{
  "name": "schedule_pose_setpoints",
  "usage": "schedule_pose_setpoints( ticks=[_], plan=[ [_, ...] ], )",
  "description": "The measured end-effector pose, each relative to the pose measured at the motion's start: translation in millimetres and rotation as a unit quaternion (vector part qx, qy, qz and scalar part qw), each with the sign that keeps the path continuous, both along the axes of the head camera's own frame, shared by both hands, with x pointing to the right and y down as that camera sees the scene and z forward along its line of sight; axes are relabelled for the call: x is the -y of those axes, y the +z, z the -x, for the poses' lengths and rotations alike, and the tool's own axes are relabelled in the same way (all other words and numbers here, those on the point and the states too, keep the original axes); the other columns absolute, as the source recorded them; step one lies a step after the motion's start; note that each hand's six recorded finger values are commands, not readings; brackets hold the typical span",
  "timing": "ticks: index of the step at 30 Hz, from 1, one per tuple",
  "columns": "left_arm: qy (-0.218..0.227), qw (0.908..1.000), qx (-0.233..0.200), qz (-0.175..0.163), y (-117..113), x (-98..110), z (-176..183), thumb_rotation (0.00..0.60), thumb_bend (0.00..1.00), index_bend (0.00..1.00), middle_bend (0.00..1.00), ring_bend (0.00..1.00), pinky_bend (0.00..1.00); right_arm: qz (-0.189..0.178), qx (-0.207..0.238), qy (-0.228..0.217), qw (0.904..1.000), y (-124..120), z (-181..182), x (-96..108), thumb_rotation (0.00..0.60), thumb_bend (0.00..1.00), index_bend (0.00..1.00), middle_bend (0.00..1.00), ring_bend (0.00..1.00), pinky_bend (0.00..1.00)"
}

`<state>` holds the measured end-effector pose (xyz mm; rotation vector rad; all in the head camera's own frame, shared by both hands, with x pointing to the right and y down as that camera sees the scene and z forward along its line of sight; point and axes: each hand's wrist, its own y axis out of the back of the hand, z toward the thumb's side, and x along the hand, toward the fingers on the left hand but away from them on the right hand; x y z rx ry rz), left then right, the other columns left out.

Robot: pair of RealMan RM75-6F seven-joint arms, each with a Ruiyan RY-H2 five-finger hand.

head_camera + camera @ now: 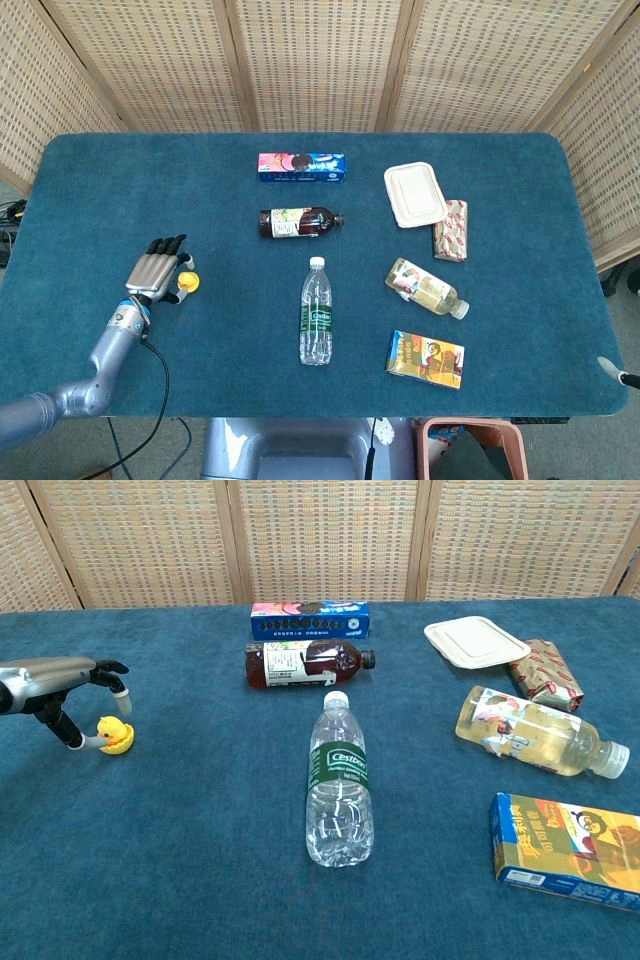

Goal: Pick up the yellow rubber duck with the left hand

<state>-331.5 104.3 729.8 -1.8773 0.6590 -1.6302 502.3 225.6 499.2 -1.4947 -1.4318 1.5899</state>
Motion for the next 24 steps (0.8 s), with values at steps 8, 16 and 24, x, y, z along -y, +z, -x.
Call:
schedule_pose_setpoints(
  ticks=[8,16,24],
  plan=[
    [-0.032,0.9988,-0.037,-0.008,-21,7,7,0.6,0.0,0.0,0.0,0.0,0.0,0.0,0.002,-0.004,1.0,0,2,0,0.6,0.0,0.0,0.0,0.0,0.0],
    [-0.085,0.9879,-0.074,-0.107,-93,5,54,0.6,0.0,0.0,0.0,0.0,0.0,-0.005,-0.002,-0.013,0.9999,-2,7,-1,0.6,0.0,0.0,0.0,0.0,0.0],
    [-0.104,0.9729,-0.035,-0.203,-177,-61,111,0.6,0.0,0.0,0.0,0.0,0.0,-0.013,-0.011,-0.04,0.9991,1,18,-1,0.6,0.0,0.0,0.0,0.0,0.0]
  ],
)
